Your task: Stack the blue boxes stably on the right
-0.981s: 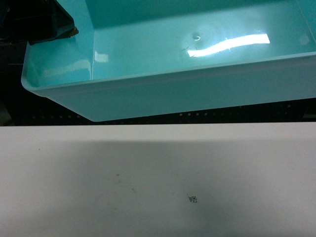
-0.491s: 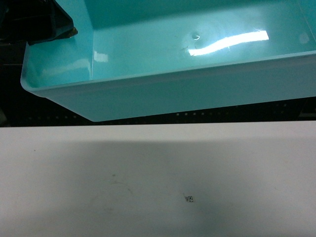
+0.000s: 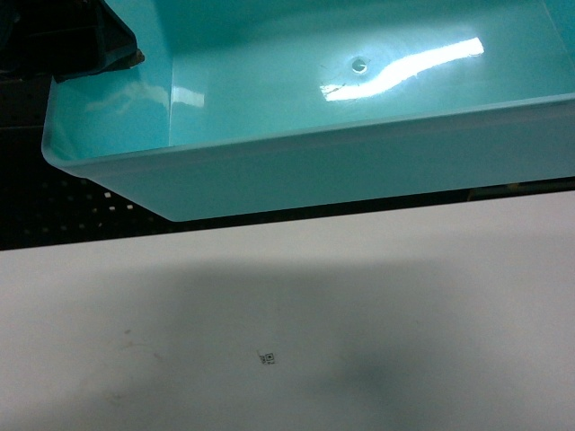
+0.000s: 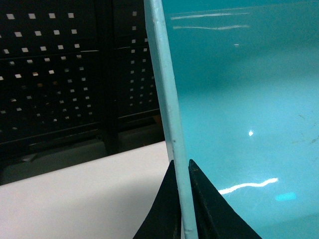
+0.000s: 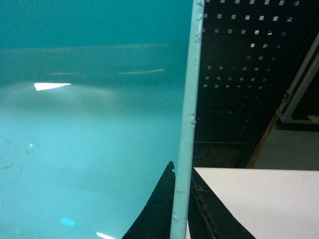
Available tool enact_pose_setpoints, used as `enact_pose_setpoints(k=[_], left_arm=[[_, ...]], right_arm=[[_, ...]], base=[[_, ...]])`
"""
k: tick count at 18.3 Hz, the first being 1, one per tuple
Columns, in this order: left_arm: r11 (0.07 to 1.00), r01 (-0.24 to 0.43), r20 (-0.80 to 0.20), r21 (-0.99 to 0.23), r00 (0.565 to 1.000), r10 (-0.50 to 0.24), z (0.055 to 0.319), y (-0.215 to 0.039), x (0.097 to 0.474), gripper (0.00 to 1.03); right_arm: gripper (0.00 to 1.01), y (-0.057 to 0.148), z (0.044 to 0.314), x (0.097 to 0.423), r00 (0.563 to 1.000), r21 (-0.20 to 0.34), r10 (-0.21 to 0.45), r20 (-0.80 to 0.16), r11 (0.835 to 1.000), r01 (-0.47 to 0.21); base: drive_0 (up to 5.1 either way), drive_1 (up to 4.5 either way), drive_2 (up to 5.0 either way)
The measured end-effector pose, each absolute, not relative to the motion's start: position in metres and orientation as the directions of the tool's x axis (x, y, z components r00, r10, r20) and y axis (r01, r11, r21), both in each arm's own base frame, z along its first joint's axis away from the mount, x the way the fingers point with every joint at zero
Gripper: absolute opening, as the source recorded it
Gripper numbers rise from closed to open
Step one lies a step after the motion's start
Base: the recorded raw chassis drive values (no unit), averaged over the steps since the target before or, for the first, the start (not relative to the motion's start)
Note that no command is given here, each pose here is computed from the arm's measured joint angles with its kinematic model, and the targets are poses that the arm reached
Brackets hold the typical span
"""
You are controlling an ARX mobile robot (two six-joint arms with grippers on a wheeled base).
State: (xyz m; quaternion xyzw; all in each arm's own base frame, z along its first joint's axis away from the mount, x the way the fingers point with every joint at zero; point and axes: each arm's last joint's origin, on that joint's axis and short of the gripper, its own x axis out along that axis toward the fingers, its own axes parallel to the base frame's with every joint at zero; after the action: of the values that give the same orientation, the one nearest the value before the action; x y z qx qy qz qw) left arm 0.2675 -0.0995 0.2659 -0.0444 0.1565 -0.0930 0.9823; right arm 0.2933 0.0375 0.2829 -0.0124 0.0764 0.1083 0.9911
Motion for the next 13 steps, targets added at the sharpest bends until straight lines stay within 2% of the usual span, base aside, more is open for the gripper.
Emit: enact_pose_setpoints(k=[13], left_arm=[[0.978,0.171,-0.299,-0.117,0.933,-0.199,0.2658,-0.0996,0.2675,0.02]], right_arm=[[0.07,0.0375,0.2829,0.2933,0.965,-0.008,0.213,-0.154,0.976,-0.217]], base=[[-2.0,-2.04,-2.0]])
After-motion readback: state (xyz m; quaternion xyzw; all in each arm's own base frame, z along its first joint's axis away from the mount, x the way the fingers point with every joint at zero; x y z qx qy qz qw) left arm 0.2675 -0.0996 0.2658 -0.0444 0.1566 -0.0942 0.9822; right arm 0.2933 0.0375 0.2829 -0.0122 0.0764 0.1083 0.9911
